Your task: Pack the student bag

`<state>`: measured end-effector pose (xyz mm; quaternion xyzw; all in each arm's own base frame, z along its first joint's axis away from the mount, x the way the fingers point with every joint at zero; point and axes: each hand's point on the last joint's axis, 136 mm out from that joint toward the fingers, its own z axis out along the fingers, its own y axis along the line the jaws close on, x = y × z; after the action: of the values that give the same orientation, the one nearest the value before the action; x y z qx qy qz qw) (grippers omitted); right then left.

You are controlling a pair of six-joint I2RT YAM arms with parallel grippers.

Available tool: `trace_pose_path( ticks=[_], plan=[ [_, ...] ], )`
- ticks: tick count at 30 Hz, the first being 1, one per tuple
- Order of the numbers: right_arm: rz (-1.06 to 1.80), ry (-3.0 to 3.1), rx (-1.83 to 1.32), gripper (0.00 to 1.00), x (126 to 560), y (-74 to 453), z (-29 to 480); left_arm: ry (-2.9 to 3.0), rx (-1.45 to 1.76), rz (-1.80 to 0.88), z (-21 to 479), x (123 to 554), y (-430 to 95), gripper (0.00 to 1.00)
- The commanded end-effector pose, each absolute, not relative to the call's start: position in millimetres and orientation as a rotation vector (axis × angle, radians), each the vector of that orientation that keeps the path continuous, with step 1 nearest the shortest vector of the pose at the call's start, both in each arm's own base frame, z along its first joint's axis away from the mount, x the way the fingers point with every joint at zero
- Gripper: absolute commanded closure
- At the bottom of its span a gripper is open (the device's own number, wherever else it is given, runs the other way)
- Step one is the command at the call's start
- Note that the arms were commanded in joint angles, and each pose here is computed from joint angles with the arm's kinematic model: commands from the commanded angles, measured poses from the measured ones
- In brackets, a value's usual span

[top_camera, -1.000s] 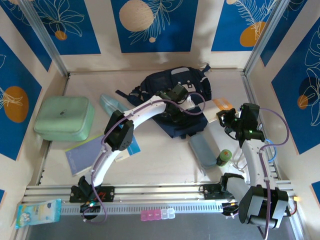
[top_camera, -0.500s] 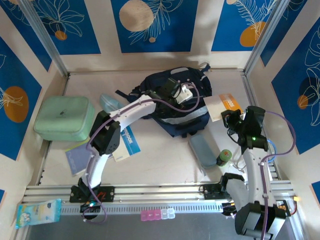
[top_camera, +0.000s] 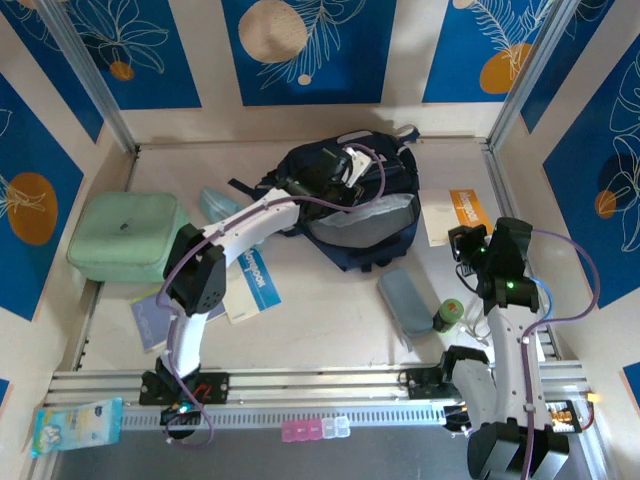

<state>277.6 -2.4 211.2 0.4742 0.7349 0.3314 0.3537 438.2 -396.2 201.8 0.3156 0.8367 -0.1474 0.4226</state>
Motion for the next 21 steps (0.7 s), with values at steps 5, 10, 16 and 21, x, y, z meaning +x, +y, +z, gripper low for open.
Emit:
trace_pose_path(
  ticks=[5,10,16,21],
  plan=[
    [0.836,1.925,1.239,1.00,273.6,-1.7,206.1,1.998,0.542,-0.373,263.4,467.0,-374.0,1.00],
    [1.007,1.935,1.063,1.00,294.0,23.7,223.9,1.957,0.594,-0.491,283.0,458.3,-387.2,1.00],
    [1.248,2.005,0.801,1.00,324.9,87.4,235.5,1.894,0.618,-0.571,315.7,452.2,-395.8,1.00],
    [1.330,1.992,0.652,1.00,344.8,127.3,244.3,1.861,0.621,-0.587,336.5,454.6,-394.6,1.00]
  ],
)
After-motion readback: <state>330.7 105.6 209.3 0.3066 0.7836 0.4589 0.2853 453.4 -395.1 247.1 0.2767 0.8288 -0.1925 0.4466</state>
